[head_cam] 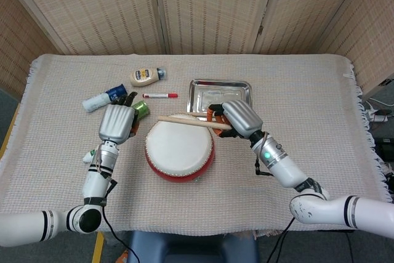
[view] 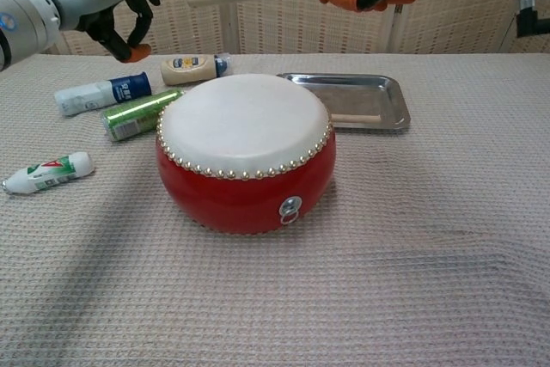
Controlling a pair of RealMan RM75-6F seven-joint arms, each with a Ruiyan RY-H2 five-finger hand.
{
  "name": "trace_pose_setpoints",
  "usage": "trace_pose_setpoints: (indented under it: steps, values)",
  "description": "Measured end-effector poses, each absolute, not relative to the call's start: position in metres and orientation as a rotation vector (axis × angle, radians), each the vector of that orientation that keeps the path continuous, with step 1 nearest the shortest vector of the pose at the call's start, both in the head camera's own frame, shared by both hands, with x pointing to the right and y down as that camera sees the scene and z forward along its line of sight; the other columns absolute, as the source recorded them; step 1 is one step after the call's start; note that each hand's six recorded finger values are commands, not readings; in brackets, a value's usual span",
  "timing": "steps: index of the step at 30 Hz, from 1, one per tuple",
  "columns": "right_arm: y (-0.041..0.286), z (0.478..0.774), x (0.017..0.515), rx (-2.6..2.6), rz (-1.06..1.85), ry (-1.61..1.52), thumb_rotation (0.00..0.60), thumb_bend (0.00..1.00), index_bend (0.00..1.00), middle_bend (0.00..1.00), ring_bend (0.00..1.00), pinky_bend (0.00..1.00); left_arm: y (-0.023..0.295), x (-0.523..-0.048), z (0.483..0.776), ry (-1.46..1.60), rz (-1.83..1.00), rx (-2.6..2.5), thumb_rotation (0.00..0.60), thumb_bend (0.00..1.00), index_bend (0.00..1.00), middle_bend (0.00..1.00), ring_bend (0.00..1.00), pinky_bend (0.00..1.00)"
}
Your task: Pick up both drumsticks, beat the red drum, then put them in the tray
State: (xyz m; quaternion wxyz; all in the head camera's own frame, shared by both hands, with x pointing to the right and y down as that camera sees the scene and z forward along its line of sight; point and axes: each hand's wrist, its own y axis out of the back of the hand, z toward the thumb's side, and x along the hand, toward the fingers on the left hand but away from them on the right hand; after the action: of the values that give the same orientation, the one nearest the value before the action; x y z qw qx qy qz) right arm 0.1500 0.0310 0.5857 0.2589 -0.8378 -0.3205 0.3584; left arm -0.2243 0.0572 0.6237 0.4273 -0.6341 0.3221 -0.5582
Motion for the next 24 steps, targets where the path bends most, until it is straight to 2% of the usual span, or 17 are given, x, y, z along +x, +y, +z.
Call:
trace_pose_setpoints:
  steps: [10,24]
  values:
    - [0.013,0.603,0.187,-2.180,1.088,-0.880,0.600,1.00,0.93,0.79,0.76,0.91,0.057,-0.245,0.622,0.848,-1.413,-1.577,0.600,0.43,0.00,0.11,0.18,0.35]
    - [-0.015,0.679,0.228,-2.077,1.321,-0.835,0.600,1.00,0.93,0.79,0.76,0.91,0.066,-0.278,0.619,0.880,-1.428,-1.547,0.600,0.43,0.00,0.11,0.17,0.35]
